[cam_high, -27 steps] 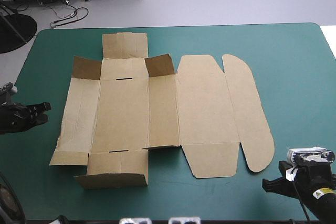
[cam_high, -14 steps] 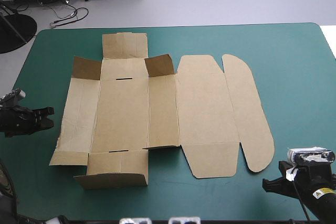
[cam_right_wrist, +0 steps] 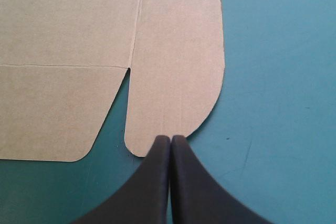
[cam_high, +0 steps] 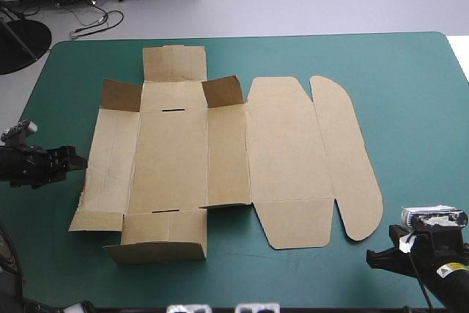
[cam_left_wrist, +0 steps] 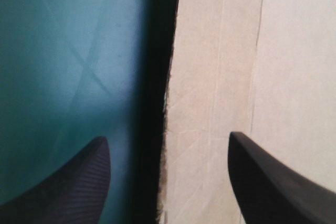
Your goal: Fold the box
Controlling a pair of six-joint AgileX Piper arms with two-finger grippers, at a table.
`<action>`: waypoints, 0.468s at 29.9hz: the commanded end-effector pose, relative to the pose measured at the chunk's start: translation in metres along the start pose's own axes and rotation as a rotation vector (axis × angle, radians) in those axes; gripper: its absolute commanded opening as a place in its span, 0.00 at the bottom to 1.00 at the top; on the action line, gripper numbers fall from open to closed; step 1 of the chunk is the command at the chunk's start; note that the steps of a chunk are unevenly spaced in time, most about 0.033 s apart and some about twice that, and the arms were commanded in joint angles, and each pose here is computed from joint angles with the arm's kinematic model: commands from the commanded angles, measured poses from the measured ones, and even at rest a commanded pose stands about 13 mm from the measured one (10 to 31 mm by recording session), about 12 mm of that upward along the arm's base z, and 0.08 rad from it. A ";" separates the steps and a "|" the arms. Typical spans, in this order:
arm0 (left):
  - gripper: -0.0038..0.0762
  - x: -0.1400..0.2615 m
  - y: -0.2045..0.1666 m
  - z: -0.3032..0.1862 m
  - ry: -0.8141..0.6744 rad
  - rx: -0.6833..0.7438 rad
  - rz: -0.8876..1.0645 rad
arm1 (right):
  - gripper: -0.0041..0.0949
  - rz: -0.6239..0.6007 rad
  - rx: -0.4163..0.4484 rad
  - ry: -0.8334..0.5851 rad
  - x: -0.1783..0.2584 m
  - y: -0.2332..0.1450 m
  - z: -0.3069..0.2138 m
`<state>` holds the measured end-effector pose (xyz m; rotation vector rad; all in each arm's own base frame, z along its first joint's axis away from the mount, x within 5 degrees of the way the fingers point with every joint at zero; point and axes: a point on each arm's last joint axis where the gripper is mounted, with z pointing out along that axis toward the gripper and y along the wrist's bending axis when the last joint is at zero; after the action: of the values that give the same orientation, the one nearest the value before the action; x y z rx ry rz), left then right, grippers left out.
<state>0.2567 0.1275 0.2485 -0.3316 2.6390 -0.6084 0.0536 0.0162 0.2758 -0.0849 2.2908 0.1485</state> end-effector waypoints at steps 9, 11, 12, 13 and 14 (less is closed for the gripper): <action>0.66 -0.008 -0.017 0.027 0.093 0.132 0.009 | 0.02 -0.005 0.002 -0.067 -0.011 0.000 -0.005; 0.65 -0.007 -0.021 0.035 0.130 0.153 0.020 | 0.02 -0.005 0.002 -0.067 -0.011 0.000 -0.005; 0.65 -0.006 -0.022 0.039 0.149 0.161 0.023 | 0.02 -0.005 0.002 -0.067 -0.011 0.000 -0.005; 0.65 -0.006 -0.023 0.041 0.161 0.167 0.024 | 0.02 -0.005 0.002 -0.067 -0.011 0.000 -0.005; 0.65 -0.005 -0.024 0.044 0.176 0.174 0.029 | 0.02 -0.005 0.002 -0.067 -0.011 0.000 -0.005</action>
<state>0.2794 0.1016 0.2103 -0.2426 2.7695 -0.8290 0.0536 0.0162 0.2758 -0.0849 2.2908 0.1485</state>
